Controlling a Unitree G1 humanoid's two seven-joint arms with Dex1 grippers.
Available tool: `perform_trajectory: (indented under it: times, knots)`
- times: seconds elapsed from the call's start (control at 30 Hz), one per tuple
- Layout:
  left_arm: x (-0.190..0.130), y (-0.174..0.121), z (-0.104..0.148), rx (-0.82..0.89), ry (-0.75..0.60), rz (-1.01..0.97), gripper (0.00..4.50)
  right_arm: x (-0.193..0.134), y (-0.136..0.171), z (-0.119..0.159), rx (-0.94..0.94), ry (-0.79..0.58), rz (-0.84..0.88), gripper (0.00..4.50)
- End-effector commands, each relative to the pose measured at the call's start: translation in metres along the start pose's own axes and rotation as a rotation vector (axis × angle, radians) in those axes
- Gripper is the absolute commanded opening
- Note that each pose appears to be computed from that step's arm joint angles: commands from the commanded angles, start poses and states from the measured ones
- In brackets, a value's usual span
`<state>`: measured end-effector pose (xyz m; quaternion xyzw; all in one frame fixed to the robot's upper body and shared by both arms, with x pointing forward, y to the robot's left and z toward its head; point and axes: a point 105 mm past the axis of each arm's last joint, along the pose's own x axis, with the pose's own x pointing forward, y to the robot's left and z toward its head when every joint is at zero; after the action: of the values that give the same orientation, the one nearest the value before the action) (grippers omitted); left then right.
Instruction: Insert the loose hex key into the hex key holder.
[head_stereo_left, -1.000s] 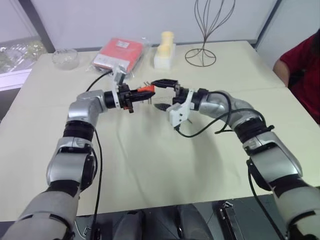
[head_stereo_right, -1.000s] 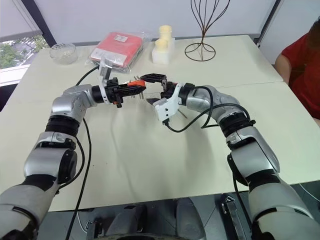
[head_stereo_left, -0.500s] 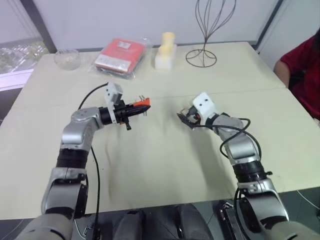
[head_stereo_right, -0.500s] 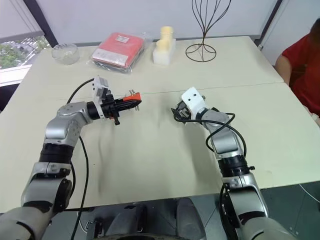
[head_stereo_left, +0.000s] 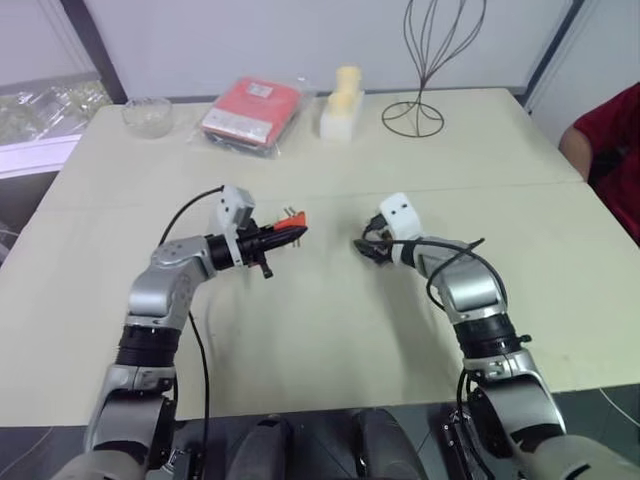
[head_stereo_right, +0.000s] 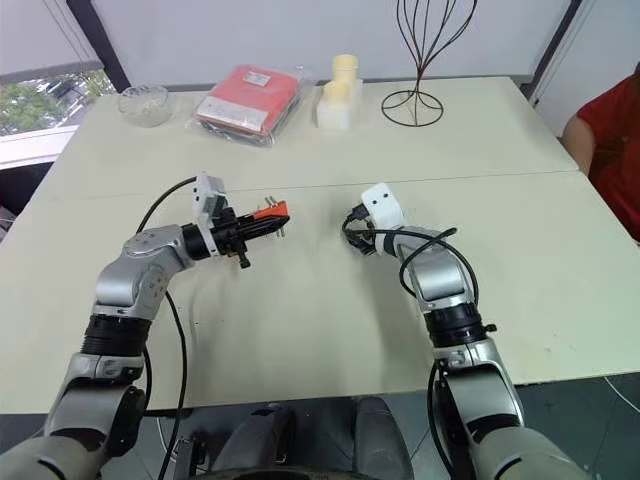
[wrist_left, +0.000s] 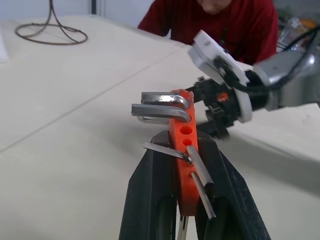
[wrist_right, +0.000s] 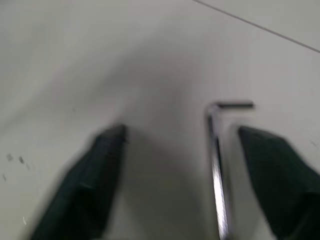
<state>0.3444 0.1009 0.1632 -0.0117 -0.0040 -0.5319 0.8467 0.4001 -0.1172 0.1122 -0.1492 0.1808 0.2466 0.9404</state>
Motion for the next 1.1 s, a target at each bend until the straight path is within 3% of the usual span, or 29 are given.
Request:
perform_trajectory:
  times: [0.03,0.1,0.13,0.37,0.47,0.57,0.7,0.87,1.1]
  knots:
    - [-0.009,-0.005,0.01,0.063,0.016,-0.036,0.0,0.0,-0.008,-0.009,0.01,0.05,0.014,1.55]
    - [-0.014,-0.004,0.009,0.081,0.039,-0.04,0.0,0.002,-0.009,-0.012,0.008,0.066,0.026,0.38]
    - [-0.015,-0.003,0.009,0.085,0.043,-0.038,0.0,0.003,-0.009,-0.012,0.009,0.071,0.03,0.06]
    - [-0.018,-0.001,0.008,0.097,0.062,-0.039,0.0,0.005,-0.013,-0.003,0.013,0.023,0.012,0.06]
    - [-0.019,0.001,0.008,0.097,0.065,-0.036,0.0,-0.004,-0.016,0.048,0.056,-0.231,0.019,0.06]
    - [-0.016,0.002,0.012,0.091,0.063,-0.058,0.0,-0.031,-0.008,0.111,0.15,-0.572,0.109,0.06]
    - [-0.007,0.002,0.023,0.077,0.055,-0.131,0.0,-0.066,0.003,0.155,0.437,-0.831,0.308,0.06]
    - [0.011,0.008,0.048,0.051,-0.01,-0.194,0.0,-0.08,0.021,0.168,0.631,-0.906,0.465,0.06]
    - [0.03,0.004,0.064,0.049,-0.04,-0.288,0.0,-0.084,0.04,0.171,0.631,-0.913,0.511,0.06]
